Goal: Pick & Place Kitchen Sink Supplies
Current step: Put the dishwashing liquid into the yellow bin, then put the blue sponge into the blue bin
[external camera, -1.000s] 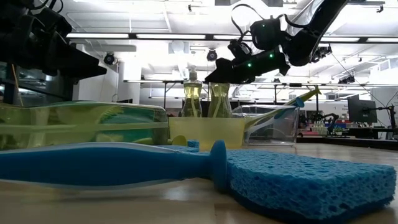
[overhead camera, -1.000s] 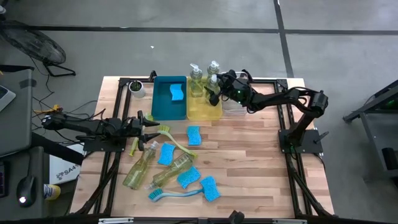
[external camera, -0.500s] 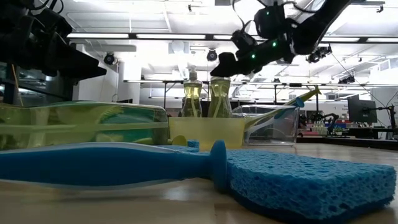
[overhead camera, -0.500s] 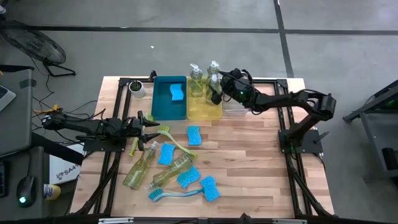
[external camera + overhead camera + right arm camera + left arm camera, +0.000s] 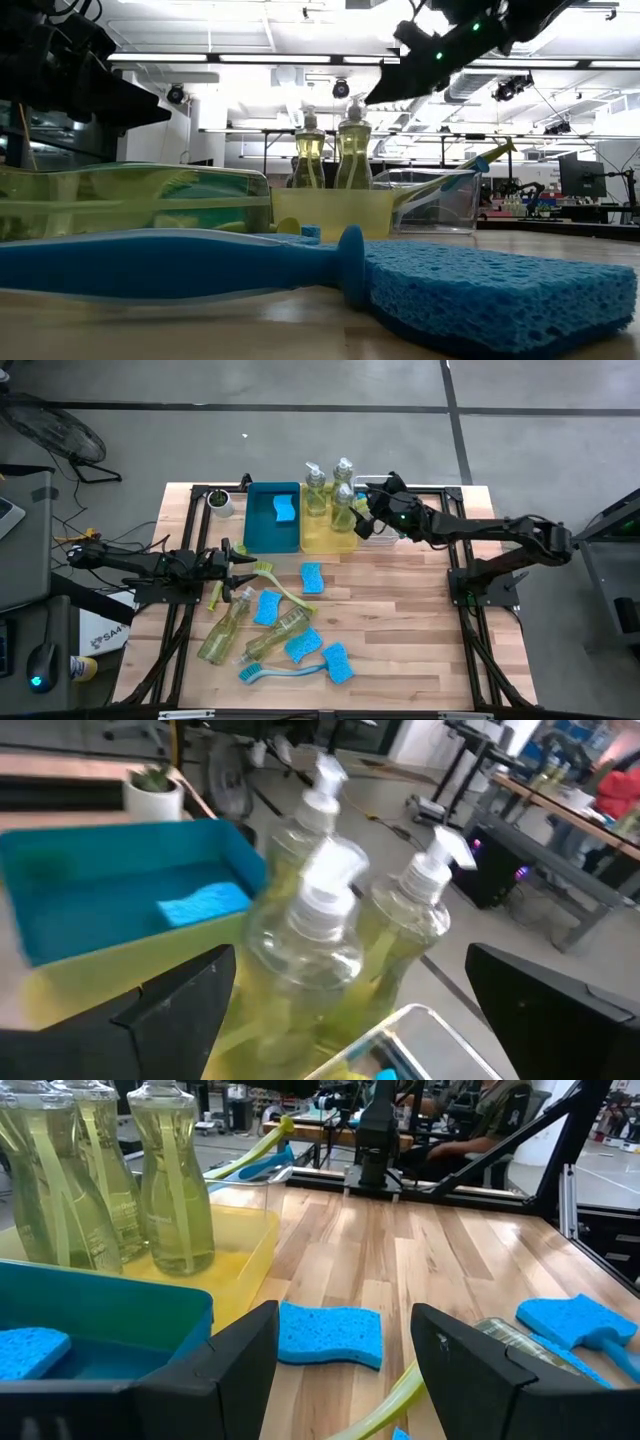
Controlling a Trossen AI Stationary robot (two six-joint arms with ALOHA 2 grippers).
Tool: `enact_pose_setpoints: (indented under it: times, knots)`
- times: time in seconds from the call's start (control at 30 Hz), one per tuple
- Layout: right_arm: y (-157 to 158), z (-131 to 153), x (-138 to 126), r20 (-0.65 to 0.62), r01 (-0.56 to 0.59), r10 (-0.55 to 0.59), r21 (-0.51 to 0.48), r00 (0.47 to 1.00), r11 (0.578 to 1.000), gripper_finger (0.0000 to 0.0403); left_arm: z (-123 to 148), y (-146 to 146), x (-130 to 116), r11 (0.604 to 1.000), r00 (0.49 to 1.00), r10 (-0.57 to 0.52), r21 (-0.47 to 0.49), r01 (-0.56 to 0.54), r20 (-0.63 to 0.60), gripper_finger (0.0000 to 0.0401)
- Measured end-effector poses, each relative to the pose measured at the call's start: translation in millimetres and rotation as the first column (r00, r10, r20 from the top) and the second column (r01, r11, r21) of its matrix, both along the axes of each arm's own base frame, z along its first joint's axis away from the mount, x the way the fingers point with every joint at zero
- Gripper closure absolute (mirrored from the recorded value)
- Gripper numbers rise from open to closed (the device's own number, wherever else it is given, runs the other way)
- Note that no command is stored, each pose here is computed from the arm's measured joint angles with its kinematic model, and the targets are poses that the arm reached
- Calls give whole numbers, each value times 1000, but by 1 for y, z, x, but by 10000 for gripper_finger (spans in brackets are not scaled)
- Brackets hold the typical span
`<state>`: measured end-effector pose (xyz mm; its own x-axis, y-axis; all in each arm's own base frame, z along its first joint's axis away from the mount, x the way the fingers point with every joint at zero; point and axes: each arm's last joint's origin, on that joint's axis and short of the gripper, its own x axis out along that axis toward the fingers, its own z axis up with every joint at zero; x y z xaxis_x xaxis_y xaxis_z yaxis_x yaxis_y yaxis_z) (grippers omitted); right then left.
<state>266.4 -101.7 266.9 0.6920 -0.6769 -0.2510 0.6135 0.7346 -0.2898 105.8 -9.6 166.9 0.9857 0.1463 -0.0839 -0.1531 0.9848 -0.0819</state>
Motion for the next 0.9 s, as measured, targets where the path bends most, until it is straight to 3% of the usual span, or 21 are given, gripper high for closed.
enact_pose_setpoints:
  times: [0.33, 0.5, 0.9]
  knots:
    - [33, 8, 1, -2, -112, 112, 0, 994, 994, 14, 0, 0, 0, 1000, 1000, 2, -26, -2, 6, 178]
    - [53, 0, 3, -57, -180, 183, 54, 982, 982, 14, 0, 0, 0, 999, 1000, 2, -42, -1, 9, 178]
    - [118, -13, 1, -101, -388, 417, 223, 903, 894, 17, 0, -2, 0, 995, 998, -53, -81, 54, 15, 178]
